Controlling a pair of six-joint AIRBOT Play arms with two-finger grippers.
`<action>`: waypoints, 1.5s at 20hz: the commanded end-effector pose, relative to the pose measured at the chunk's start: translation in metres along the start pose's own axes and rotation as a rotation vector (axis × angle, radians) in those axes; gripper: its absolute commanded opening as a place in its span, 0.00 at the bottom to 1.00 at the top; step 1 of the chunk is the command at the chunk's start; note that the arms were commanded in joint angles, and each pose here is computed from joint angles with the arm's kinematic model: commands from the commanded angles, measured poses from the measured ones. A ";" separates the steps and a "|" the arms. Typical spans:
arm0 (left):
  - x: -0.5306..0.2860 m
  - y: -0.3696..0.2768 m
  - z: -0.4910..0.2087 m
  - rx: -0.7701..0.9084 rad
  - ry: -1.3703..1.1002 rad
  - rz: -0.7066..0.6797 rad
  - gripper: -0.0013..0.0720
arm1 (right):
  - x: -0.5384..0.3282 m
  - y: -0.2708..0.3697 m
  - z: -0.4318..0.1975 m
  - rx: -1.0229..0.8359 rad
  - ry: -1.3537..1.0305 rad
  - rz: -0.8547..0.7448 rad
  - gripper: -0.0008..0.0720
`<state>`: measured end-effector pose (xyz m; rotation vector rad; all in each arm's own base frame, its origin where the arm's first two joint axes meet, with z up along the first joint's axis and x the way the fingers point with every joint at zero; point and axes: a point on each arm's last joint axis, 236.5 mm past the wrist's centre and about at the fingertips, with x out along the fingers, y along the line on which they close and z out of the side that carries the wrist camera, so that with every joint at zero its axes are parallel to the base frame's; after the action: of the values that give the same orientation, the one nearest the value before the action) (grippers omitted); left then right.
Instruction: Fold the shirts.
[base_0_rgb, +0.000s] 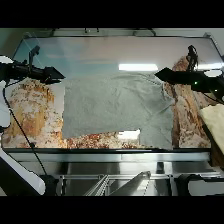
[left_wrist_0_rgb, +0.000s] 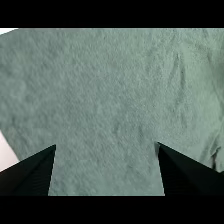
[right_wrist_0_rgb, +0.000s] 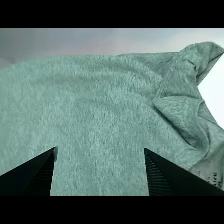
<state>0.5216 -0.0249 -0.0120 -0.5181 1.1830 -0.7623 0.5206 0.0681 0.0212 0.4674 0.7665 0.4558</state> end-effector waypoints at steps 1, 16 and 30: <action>-0.034 0.003 -0.025 -0.135 0.064 -0.039 0.76 | -0.048 -0.006 -0.008 -0.012 0.098 0.008 0.82; -0.017 -0.048 -0.241 -0.495 0.003 -0.062 0.70 | -0.138 -0.106 -0.177 0.429 0.329 -0.060 0.51; -0.015 -0.036 -0.271 -0.537 0.071 0.037 0.70 | -0.061 -0.079 -0.197 0.494 0.396 0.048 0.51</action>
<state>0.2651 -0.0375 -0.0483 -0.9474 1.3923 -0.4843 0.3457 0.0092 -0.1093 0.8732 1.2702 0.4138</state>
